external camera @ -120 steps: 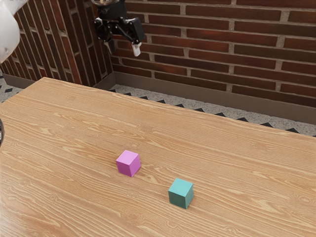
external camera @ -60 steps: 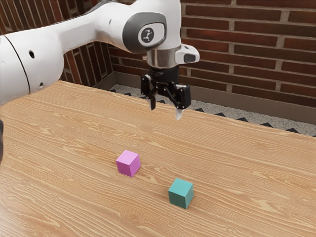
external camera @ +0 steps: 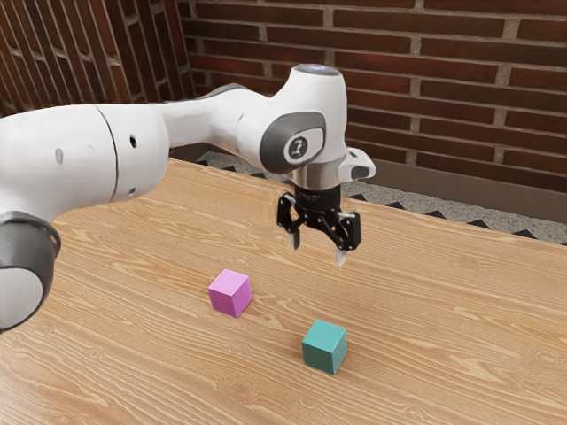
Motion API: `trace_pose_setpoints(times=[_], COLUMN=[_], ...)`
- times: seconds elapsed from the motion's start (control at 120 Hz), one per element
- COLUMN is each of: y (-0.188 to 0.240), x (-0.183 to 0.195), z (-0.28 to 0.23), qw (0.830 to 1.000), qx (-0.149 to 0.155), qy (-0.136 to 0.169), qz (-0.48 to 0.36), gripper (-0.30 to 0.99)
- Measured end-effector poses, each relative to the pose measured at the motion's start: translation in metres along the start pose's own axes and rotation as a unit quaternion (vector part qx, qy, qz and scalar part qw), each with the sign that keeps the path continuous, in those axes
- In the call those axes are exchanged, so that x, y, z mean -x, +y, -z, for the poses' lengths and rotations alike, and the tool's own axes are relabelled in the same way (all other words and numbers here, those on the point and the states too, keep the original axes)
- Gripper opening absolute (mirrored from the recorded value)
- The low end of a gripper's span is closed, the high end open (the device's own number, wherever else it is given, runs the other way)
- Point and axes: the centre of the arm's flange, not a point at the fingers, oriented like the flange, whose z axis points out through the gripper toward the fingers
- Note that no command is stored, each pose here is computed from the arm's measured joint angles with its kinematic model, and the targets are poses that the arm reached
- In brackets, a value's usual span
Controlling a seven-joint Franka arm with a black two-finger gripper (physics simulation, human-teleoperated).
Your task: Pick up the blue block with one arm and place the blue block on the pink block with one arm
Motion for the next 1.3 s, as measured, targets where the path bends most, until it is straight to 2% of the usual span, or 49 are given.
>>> trace_pose_setpoints(times=[0.083, 0.25, 0.6, 0.8, 1.3], y=[0.004, 0.017, 0.014, 0.025, 0.026], x=[-0.007, -0.016, -0.004, 0.025, 0.045], z=[-0.012, -0.052, -0.111, -0.118, -0.134], qw=[1.0, 0.999, 0.998, 0.998, 0.999], qx=[0.002, -0.002, 0.01, 0.026, 0.028], qy=[0.012, 0.015, 0.01, 0.009, 0.016], qz=[-0.013, -0.039, -0.055, -0.053, -0.025], gripper=[0.69, 0.69, 0.69, 0.69, 0.69])
